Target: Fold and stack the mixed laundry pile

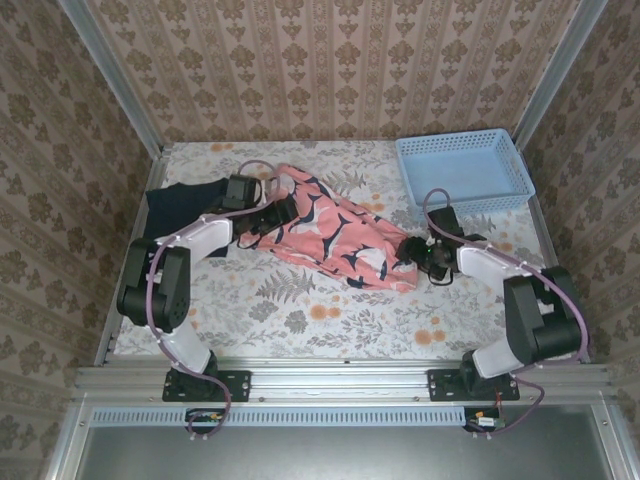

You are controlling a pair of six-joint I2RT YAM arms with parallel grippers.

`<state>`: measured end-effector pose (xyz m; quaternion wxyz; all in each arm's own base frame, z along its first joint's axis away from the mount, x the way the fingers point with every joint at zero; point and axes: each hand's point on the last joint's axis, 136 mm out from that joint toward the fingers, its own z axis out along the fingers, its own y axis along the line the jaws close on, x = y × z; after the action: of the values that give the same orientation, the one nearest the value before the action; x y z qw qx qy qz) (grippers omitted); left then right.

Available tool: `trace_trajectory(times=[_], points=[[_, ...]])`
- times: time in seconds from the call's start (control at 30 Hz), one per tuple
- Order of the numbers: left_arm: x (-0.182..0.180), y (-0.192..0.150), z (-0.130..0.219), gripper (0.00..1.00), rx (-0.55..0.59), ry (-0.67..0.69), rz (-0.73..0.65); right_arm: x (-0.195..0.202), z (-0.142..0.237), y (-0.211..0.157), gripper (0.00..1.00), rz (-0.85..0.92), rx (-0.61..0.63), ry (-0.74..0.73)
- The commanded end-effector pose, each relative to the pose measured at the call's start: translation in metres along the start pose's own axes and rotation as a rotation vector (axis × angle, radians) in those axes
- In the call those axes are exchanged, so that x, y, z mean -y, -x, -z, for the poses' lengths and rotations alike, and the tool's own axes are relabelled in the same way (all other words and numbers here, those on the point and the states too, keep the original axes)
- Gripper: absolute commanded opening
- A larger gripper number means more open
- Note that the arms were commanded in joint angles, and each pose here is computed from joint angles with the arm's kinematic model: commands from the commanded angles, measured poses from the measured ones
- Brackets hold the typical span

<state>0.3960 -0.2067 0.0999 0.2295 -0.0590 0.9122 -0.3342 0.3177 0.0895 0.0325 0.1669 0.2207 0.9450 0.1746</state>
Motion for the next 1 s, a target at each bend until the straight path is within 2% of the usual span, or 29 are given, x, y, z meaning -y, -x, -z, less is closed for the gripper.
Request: trace_trajectory(times=[0.0,0.07,0.13,0.2,0.27,0.3,0.33,0.47,0.5,0.7,0.83,0.97], points=[[-0.005,-0.004,0.007,0.64,0.005,0.014,0.004,-0.018,-0.016,-0.004,0.73,-0.008,-0.029,0.084],[-0.005,-0.005,0.009,0.62,0.008,0.014,0.002,-0.022,-0.023,-0.008,0.69,-0.011,-0.046,0.099],[-0.003,-0.004,0.011,0.54,0.018,0.008,-0.004,-0.026,-0.025,-0.009,0.57,-0.012,-0.043,0.113],[0.0,-0.003,0.01,0.38,0.022,-0.013,-0.017,-0.027,-0.022,-0.008,0.37,-0.009,-0.033,0.117],[0.007,-0.002,0.006,0.28,0.017,-0.038,-0.031,-0.029,-0.018,-0.005,0.26,0.001,-0.02,0.119],[0.011,-0.003,0.002,0.18,0.011,-0.044,-0.043,-0.03,-0.016,-0.004,0.23,0.004,-0.016,0.119],[0.016,-0.004,-0.001,0.0,0.005,-0.051,-0.054,-0.03,-0.015,-0.004,0.23,0.006,-0.016,0.119],[0.037,-0.013,-0.02,0.0,-0.035,-0.064,-0.123,-0.031,-0.008,-0.002,0.1,0.021,-0.005,0.114],[0.043,-0.016,-0.027,0.0,-0.052,-0.076,-0.139,-0.028,-0.007,-0.001,0.0,0.026,-0.001,0.1],[0.071,-0.031,-0.075,0.0,-0.144,-0.103,-0.247,-0.025,0.0,0.001,0.0,0.048,-0.001,0.08],[0.058,-0.044,-0.099,0.0,-0.194,-0.062,-0.242,-0.022,0.002,0.002,0.0,0.041,0.004,0.08],[0.028,-0.071,-0.11,0.0,-0.268,0.037,-0.218,-0.021,0.005,0.005,0.0,0.026,0.008,0.089]])
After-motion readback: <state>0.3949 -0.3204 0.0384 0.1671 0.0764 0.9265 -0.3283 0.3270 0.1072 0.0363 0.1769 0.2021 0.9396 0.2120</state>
